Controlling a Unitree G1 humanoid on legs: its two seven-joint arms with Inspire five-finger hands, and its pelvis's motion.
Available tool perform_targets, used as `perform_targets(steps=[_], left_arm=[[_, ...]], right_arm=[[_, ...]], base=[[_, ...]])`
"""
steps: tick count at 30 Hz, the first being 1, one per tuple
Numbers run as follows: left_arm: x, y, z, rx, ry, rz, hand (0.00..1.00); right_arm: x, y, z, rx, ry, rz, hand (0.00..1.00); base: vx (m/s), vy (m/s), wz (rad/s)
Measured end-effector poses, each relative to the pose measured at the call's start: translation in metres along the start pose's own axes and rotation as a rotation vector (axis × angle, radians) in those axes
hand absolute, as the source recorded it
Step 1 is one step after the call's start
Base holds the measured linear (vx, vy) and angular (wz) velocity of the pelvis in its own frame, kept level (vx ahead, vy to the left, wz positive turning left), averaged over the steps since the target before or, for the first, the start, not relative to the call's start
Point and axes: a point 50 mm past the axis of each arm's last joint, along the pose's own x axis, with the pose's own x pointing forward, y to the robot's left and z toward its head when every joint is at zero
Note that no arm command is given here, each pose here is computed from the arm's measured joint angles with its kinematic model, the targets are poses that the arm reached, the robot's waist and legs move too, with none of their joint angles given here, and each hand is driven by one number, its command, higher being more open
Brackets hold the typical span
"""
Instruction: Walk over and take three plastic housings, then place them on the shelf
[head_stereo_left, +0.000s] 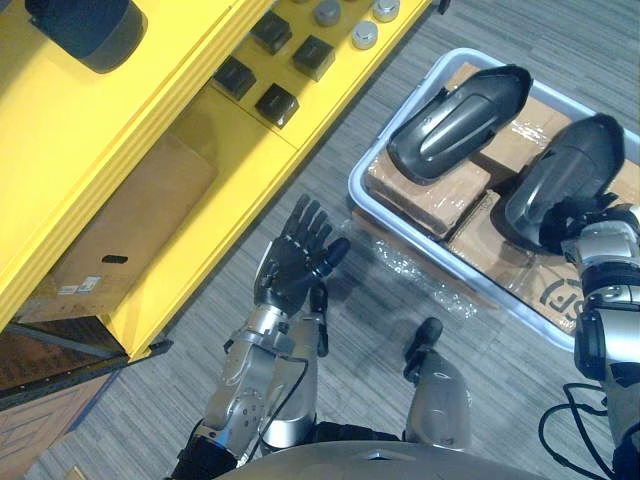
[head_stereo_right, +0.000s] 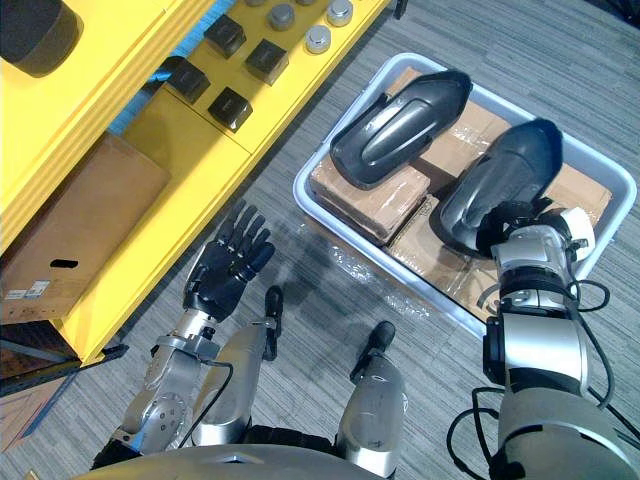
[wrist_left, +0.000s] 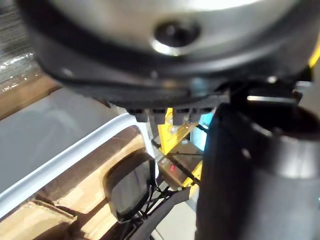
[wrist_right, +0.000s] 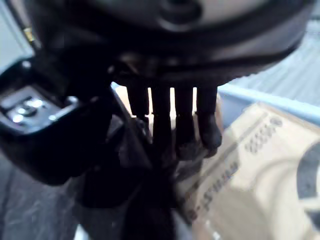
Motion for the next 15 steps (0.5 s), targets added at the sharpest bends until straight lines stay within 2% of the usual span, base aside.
perform_targets(steps=[4, 7, 15], left_arm=[[0.002, -0.004, 0.013, 0.003, -0.054, -0.02, 1.0], [0.0, 0.002, 0.017, 0.02, -0.063, -0.003, 1.0], [-0.019, 0.014, 0.019, 0.046, -0.047, 0.005, 1.0]], right_arm=[[0.002, 0.005, -0.014, 0.038, -0.04, 0.017, 0.0], [0.0, 0.01, -0.025, 0.044, -0.097, 0.023, 0.0], [-0.027, 0.055, -0.053, 0.042, -0.209, 0.069, 0.0]], base=[[-0.01, -0.001, 0.01], [0.0, 0.0, 0.0], [0.02, -0.024, -0.02]])
